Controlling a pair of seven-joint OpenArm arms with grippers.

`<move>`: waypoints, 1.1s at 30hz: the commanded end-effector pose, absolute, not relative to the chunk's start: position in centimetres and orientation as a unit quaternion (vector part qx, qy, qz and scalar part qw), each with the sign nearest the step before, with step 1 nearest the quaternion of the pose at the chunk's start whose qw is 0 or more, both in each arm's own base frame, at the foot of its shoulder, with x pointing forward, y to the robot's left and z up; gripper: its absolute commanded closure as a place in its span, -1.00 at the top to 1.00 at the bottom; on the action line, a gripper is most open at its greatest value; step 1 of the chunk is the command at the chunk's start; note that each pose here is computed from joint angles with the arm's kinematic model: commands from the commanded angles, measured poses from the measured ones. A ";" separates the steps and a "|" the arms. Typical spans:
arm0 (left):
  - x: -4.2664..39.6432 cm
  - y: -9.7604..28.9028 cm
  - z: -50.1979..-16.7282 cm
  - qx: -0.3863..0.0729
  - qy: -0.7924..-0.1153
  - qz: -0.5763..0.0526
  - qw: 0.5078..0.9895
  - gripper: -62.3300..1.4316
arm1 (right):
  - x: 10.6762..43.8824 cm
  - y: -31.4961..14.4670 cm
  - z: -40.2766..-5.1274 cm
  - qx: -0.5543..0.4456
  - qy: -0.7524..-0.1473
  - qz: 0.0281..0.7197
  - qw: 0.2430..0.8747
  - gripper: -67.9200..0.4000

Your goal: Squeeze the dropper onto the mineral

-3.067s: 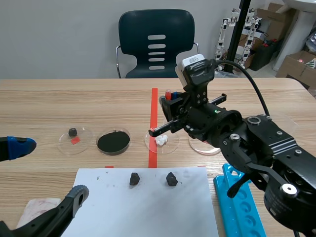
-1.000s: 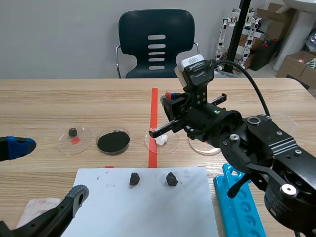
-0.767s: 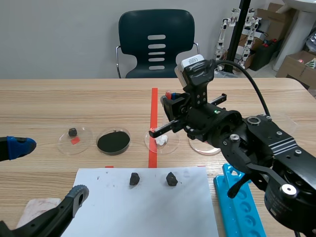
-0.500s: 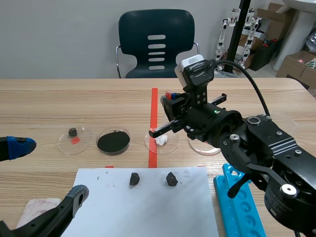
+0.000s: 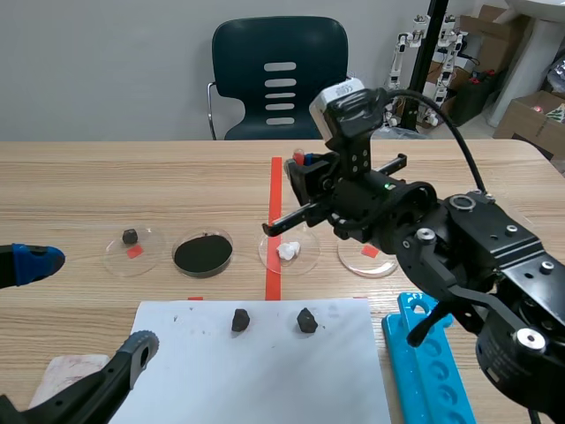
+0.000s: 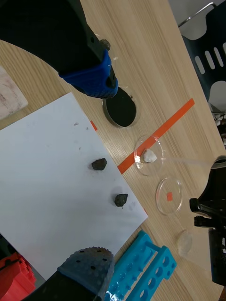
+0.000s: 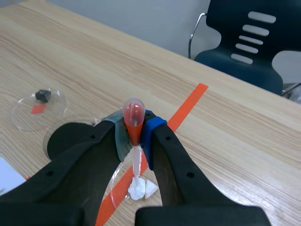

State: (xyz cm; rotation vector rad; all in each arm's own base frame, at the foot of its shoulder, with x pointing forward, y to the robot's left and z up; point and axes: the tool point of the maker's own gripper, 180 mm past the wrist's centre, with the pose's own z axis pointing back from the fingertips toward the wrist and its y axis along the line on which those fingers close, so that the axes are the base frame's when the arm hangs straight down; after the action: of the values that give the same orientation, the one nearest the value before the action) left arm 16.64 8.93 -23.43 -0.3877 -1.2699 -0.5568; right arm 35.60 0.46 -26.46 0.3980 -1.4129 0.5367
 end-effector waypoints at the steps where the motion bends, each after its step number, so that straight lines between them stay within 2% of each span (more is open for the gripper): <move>1: 16.9 8.6 -22.2 -0.182 -0.598 -0.250 0.740 1.00 | 35.5 0.3 -24.9 0.180 -0.652 0.240 0.696 -0.98; 10: 16.9 8.6 -22.2 -0.182 -0.598 -0.250 0.740 1.00 | 32.5 -0.2 -22.8 0.179 -0.665 0.253 0.680 -0.98; 24: 16.9 8.6 -22.2 -0.182 -0.598 -0.250 0.740 1.00 | 28.1 -4.3 -18.5 0.143 -0.692 0.213 0.675 -0.98; 33: 16.9 8.6 -22.2 -0.182 -0.598 -0.251 0.740 1.00 | 26.1 -6.7 -17.7 0.109 -0.687 0.180 0.695 -0.98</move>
State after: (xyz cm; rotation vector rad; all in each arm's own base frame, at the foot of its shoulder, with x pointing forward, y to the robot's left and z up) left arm 16.64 8.93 -23.43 -0.3877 -1.2699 -0.5568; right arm 26.13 -6.52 -18.52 0.2475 -1.5105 0.3934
